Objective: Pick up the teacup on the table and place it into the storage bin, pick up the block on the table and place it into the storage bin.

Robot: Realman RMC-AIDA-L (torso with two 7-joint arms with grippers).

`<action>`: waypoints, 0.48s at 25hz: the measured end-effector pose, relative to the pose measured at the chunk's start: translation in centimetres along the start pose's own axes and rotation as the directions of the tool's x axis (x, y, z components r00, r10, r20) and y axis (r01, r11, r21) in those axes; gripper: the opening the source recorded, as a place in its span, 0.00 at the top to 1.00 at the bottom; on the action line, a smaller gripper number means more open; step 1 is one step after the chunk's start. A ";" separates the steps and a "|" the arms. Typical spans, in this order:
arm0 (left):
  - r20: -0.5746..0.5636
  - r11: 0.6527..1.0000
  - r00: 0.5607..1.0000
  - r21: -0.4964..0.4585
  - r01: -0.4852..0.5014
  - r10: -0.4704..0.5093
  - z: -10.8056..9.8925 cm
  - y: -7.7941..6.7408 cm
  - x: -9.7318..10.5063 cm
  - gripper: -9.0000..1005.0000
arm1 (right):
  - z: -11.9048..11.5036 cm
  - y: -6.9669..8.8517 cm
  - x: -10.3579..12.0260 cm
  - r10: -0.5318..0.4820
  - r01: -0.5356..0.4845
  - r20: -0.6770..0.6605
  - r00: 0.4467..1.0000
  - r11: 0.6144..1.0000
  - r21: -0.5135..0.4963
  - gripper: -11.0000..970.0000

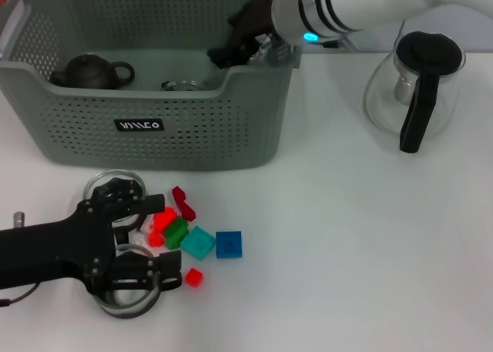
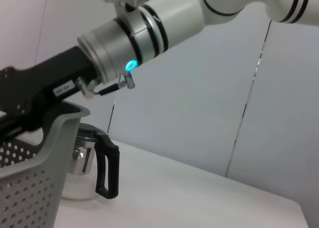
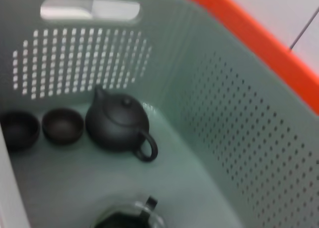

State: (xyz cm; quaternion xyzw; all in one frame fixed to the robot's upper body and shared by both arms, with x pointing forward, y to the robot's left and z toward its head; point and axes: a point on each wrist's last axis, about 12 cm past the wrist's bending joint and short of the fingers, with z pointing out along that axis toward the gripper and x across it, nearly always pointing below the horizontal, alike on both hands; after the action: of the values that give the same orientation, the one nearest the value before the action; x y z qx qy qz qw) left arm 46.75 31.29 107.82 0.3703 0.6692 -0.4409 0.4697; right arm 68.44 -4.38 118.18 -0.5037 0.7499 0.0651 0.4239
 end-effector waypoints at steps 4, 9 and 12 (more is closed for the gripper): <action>-0.003 1.000 1.000 -0.005 0.006 -0.006 -0.2 0.1 -0.1 0.07 | -1.6 -0.4 -1.0 0.002 -0.004 0.093 0.996 1.000 0.019 0.40; -0.006 1.000 1.000 -0.009 0.009 -0.009 -0.5 0.2 -0.3 0.07 | -5.0 -0.5 -2.0 0.014 -0.023 0.243 0.970 0.999 0.036 0.34; 0.001 1.000 1.000 -0.016 0.006 -0.006 -0.7 0.3 -0.5 0.07 | -7.2 0.3 -2.0 0.013 -0.022 0.332 0.943 1.000 0.022 0.34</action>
State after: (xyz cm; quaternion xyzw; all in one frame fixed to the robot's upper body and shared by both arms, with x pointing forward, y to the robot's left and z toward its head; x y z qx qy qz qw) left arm 46.94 32.02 108.35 0.3645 0.6736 -0.4370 0.4717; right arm 64.39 -6.64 124.06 -0.4734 0.6732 0.1429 0.5498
